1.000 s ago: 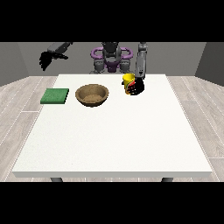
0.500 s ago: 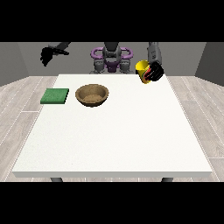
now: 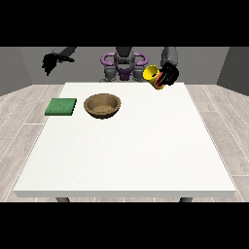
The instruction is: Pick the cup and pour the ball into the bowl, then pick the bowl and place it on the pad
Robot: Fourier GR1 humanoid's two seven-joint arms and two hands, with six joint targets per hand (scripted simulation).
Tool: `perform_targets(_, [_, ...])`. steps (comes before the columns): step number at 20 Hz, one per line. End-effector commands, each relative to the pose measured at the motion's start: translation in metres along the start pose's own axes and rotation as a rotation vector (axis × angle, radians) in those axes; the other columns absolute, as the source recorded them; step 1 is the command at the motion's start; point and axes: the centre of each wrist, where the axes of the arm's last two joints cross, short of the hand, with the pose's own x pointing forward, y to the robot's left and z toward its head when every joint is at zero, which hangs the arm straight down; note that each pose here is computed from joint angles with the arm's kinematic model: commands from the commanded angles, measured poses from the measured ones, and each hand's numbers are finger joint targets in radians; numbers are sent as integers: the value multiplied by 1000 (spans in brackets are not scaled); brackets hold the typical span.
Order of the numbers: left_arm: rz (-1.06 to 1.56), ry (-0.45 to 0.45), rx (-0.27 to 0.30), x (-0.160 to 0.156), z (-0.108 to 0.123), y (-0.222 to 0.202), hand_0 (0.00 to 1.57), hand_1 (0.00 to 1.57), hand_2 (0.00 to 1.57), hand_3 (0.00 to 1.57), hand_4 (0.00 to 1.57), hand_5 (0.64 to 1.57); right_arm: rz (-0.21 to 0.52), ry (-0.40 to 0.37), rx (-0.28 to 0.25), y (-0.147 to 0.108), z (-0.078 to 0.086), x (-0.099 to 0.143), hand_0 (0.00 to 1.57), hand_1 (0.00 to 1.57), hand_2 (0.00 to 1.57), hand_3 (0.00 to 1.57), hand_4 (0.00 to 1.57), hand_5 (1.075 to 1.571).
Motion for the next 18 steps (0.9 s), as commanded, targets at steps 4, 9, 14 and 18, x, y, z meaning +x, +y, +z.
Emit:
perform_targets(4, [-213,-9,25,51,-27,-5,1501,1501,1571,1571,1508,1244,-12,-20,32,-4,-4,0,0,0,0,0,0,1570])
perform_targets(9, [-478,-130,-31,103,-34,-25,1553,1553,1571,1571,1571,1203,-7,55,-3,-13,4,-12,0,0,0,0,0,1570])
perform_targets(14, [-722,-310,-51,133,-10,-64,1501,1501,1571,1571,1380,1400,-26,64,-6,-18,16,-24,0,0,0,0,0,1571])
perform_targets(18, [-874,-414,-99,161,-9,-75,1498,1498,1571,1571,1571,1056,-22,-1,40,-21,1,-10,0,0,0,0,0,1571])
